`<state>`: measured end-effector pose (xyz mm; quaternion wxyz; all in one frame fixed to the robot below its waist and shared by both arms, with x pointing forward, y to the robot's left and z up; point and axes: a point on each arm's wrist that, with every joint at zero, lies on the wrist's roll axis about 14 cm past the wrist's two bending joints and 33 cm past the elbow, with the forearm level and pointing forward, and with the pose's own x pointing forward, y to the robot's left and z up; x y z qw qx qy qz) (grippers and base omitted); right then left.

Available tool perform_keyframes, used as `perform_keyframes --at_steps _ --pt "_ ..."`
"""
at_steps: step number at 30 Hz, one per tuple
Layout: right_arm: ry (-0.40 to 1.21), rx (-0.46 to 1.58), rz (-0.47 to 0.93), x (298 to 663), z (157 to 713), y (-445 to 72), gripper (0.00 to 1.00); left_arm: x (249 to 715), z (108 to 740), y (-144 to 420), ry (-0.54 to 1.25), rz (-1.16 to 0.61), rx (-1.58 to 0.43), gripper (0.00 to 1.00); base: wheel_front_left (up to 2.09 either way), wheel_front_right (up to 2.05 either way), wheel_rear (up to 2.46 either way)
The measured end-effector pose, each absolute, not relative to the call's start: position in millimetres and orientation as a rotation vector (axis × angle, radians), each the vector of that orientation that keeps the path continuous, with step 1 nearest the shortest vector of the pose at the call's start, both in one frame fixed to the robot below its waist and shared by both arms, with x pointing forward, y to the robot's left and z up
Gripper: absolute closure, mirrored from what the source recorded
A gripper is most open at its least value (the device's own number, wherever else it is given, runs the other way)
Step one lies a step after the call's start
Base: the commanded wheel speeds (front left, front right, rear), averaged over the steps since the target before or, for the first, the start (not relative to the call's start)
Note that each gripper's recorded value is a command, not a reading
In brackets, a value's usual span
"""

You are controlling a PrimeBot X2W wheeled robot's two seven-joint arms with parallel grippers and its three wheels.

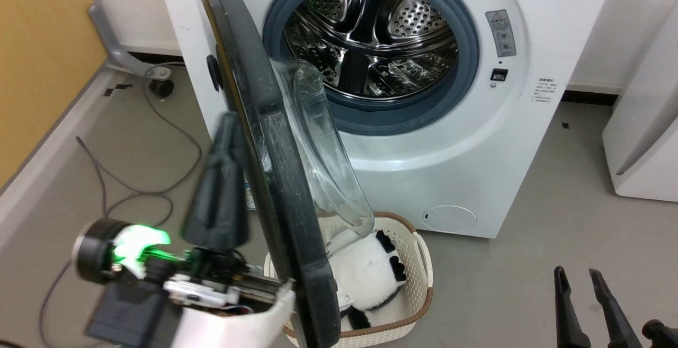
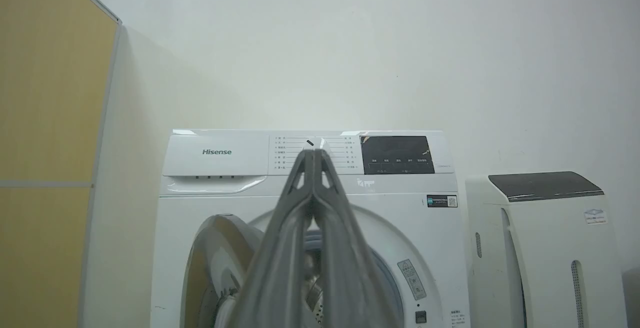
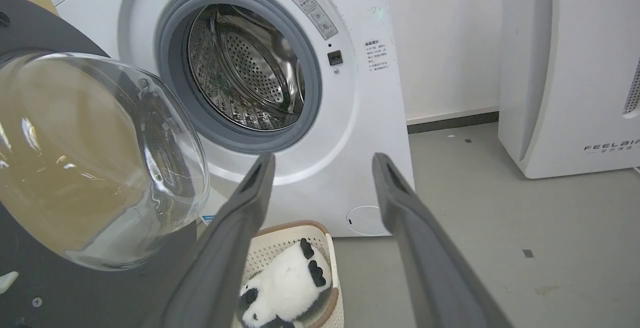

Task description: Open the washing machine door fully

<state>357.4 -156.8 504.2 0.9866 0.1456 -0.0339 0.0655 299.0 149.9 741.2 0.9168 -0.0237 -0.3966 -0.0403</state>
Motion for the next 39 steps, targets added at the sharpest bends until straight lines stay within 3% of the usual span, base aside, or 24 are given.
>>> perform_keyframes --at_steps 6,12,23,39 --pt "-0.065 0.299 0.143 360.3 503.7 -151.9 0.00 308.4 716.5 121.0 -0.667 -0.181 -0.070 1.00 0.00 0.00 0.00" --pt "-0.063 0.308 0.150 363.1 503.4 -148.7 0.00 319.4 656.5 88.8 -0.390 -0.282 -0.095 1.00 0.00 0.00 0.00" --pt "-0.055 0.316 0.156 364.0 501.5 -145.7 0.00 312.1 582.8 66.4 -0.067 -0.328 -0.126 1.00 0.00 0.00 0.00" --pt "-0.028 0.321 0.230 372.2 496.8 -120.1 0.00 310.2 556.1 99.6 0.028 -0.200 -0.135 1.00 0.00 0.00 0.00"
